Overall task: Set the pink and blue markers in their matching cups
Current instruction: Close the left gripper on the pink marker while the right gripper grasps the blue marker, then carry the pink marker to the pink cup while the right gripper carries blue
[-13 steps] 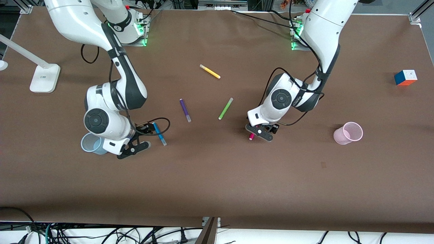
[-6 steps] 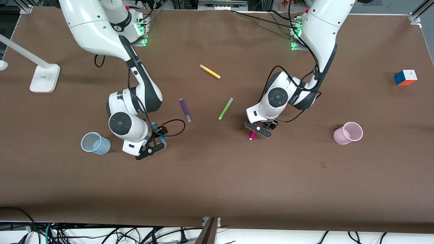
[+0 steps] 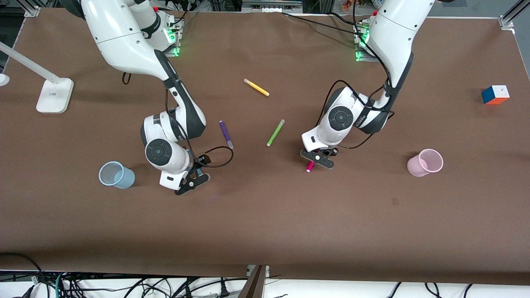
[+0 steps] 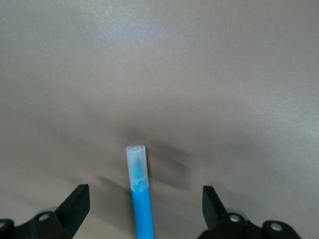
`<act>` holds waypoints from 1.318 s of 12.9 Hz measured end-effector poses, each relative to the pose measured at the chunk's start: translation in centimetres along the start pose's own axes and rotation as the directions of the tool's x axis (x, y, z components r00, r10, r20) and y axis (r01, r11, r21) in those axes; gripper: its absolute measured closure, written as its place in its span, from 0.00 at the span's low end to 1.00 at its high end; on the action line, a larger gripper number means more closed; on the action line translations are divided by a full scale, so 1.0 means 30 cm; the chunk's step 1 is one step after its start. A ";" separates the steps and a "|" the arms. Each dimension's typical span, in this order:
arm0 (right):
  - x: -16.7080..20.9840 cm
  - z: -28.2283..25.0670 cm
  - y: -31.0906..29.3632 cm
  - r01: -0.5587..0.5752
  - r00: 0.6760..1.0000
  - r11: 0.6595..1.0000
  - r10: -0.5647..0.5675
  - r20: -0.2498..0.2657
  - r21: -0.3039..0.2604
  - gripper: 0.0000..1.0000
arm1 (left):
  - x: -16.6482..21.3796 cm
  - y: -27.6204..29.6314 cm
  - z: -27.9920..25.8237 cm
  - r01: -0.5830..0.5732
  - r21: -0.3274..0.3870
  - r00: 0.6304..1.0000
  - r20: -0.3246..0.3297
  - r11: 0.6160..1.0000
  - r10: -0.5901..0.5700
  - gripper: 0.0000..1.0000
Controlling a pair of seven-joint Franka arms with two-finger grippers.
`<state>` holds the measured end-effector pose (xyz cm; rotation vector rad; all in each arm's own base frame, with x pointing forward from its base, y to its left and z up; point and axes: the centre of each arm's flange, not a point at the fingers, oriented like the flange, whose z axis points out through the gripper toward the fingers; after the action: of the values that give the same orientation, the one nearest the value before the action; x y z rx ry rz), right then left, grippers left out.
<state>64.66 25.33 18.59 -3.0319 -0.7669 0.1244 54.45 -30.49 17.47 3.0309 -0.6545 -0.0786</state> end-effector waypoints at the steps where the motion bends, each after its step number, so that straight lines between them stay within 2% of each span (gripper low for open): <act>1: -0.002 0.016 0.000 0.000 1.000 1.000 0.000 -0.005 -0.001 0.00 | 0.001 -0.002 -0.008 0.001 0.001 1.000 -0.002 1.000 -0.001 0.82; 2: -0.004 0.030 0.000 0.000 1.000 1.000 0.000 -0.006 -0.002 0.00 | 0.003 -0.010 -0.027 0.005 0.003 1.000 0.000 1.000 -0.005 0.82; 3: -0.007 0.039 0.000 0.000 1.000 1.000 0.000 -0.005 -0.002 0.07 | 0.002 -0.031 -0.063 0.009 0.007 1.000 0.019 1.000 -0.010 0.82; 7: -0.006 0.030 0.003 -0.002 1.000 1.000 0.001 -0.009 -0.004 0.56 | 0.001 -0.235 -0.387 -0.038 0.013 0.985 0.171 0.999 0.036 0.82; 9: -0.003 0.022 -0.006 0.003 1.000 1.000 -0.003 -0.013 -0.006 0.77 | -0.008 -0.354 -0.530 -0.096 0.061 0.965 0.251 0.993 0.078 0.82; 10: -0.003 0.019 -0.007 0.004 1.000 1.000 -0.004 -0.013 -0.007 0.83 | -0.014 -0.411 -0.583 -0.128 0.077 0.952 0.291 0.989 0.101 0.82; 13: 0.003 -0.022 -0.004 0.048 0.998 0.999 -0.048 -0.029 -0.011 0.83 | -0.062 -0.633 -0.689 -0.251 0.121 0.891 0.417 0.960 0.181 0.82; 17: -0.050 -0.329 0.201 0.175 0.984 0.983 -0.177 -0.031 -0.052 0.83 | -0.155 -0.971 -0.724 -0.441 0.178 0.773 0.574 0.880 0.271 0.82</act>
<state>67.00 19.41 28.36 -2.9835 -1.0444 0.0505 63.45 -1.43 37.89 3.0853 -1.4035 -0.9239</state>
